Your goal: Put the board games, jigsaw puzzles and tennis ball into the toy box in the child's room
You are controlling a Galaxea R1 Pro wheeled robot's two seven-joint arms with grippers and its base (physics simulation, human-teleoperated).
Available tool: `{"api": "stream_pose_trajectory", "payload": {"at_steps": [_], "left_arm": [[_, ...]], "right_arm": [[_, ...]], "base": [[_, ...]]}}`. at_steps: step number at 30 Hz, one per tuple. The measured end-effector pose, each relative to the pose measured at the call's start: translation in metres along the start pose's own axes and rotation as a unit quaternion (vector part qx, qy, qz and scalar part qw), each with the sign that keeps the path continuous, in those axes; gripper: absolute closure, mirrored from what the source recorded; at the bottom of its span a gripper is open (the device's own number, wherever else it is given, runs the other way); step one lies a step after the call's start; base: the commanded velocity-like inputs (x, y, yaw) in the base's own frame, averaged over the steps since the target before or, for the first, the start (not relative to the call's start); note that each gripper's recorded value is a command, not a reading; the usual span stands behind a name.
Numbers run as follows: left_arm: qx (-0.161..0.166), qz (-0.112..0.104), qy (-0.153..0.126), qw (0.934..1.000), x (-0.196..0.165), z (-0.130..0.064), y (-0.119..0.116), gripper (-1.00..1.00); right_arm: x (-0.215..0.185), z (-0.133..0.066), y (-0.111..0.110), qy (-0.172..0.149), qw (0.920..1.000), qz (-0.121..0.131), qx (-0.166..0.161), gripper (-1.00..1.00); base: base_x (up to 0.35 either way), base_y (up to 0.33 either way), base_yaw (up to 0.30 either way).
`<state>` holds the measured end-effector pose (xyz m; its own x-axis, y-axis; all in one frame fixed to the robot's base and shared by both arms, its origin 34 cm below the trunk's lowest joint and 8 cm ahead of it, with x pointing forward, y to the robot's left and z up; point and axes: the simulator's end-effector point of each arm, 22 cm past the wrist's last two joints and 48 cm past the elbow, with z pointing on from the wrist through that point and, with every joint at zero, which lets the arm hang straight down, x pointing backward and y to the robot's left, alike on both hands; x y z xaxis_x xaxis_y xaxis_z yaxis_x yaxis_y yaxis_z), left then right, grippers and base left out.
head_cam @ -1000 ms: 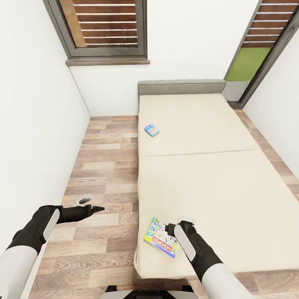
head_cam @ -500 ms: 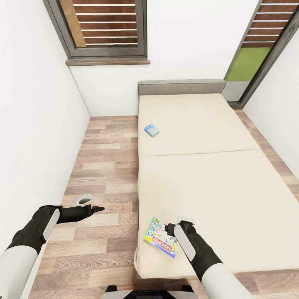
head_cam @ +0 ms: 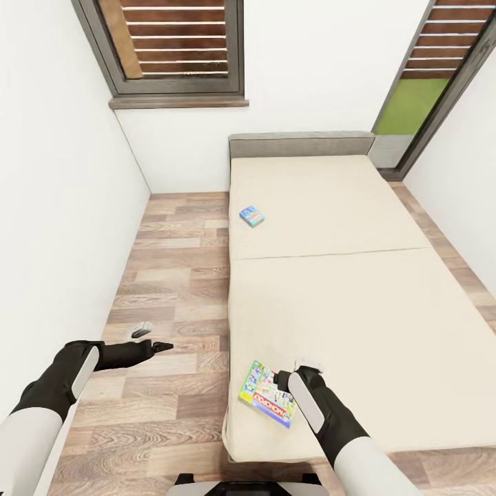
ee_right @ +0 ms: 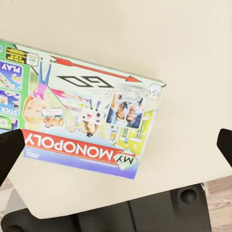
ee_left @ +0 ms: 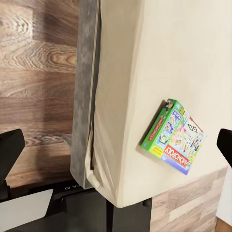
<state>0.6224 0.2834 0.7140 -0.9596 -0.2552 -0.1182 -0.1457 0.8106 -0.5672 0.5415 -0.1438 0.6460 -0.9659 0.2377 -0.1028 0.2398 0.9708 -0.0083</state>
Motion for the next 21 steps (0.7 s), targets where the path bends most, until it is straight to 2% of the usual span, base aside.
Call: {"api": "stream_pose_trajectory", "payload": {"at_steps": [21], "left_arm": [[0.0,0.0,0.0,1.0,-0.0001,-0.0003,0.0005,-1.0]], "right_arm": [[-0.0002,0.0,0.0002,-0.001,1.0,0.0,0.0,-1.0]], "base": [[0.0,0.0,0.0]]}}
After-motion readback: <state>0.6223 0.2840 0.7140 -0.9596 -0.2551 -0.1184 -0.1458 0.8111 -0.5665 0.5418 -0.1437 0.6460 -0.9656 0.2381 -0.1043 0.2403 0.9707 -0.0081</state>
